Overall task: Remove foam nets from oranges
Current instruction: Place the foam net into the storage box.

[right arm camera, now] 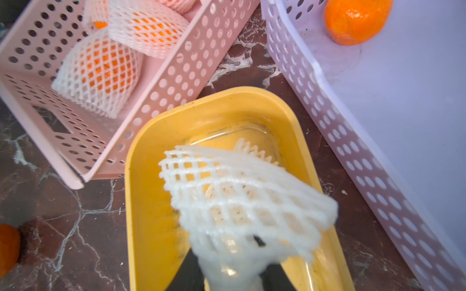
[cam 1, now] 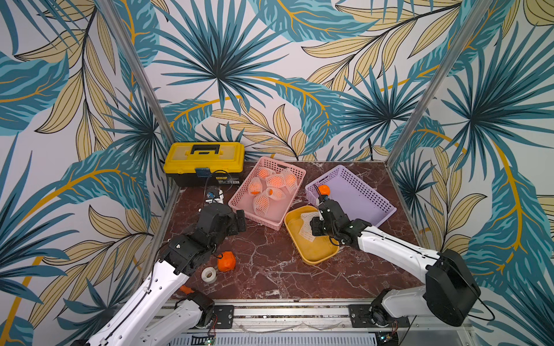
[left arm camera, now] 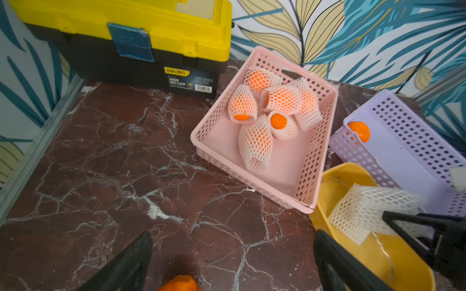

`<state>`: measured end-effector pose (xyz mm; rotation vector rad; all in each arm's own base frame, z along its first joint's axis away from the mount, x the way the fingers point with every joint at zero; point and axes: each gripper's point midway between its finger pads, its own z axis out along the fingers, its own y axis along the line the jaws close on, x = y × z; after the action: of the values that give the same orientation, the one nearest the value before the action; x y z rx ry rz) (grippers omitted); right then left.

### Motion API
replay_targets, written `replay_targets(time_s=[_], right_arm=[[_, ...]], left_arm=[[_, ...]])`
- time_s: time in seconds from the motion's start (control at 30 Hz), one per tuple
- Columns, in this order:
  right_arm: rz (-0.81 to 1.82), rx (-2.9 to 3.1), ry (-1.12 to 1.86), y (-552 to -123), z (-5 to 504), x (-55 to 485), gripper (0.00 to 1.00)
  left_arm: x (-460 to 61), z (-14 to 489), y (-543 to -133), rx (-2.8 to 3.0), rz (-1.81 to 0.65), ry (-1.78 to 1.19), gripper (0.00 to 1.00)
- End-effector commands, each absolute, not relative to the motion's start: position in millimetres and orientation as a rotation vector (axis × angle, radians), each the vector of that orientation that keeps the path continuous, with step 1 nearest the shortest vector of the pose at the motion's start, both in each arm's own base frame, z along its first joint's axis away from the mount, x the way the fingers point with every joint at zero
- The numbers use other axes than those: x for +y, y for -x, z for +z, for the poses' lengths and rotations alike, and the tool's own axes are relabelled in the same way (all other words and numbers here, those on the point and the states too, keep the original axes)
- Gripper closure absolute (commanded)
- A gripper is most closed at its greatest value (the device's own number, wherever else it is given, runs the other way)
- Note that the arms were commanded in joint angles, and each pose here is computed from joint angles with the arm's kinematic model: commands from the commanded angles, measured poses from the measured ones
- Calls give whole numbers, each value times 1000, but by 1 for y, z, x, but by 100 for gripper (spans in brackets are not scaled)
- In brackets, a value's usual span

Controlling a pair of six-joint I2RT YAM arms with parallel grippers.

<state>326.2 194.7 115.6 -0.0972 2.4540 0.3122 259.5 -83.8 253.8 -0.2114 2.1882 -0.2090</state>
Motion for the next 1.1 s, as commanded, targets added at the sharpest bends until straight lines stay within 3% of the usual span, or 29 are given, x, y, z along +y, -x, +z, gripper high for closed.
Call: replay_targets(time_s=[0.0,0.17,0.43,0.5,0.57,0.6,0.83,1.07], right_arm=[[290,2534,76,-330,112,190,66],[437,2534,93,-334,126,210,64],[591,2592,84,-328,107,225,62],[596,2634,61,-328,102,223,54],[568,2672,27,-329,97,218,36],[556,2682,14,-330,95,215,33],[601,2572,-67,-337,123,207,22],[647,2386,-95,-337,155,196,22]], left_arm=[[-74,262,-261,2142,-171,229,0],[-76,259,-262,2157,-182,225,0],[-75,255,-263,2165,-174,243,0],[-74,253,-263,2169,-172,245,0],[-74,252,-263,2173,-172,247,0],[-74,252,-263,2174,-173,250,0],[-71,244,-267,2187,-156,297,1],[-73,227,-271,2258,-126,325,0]])
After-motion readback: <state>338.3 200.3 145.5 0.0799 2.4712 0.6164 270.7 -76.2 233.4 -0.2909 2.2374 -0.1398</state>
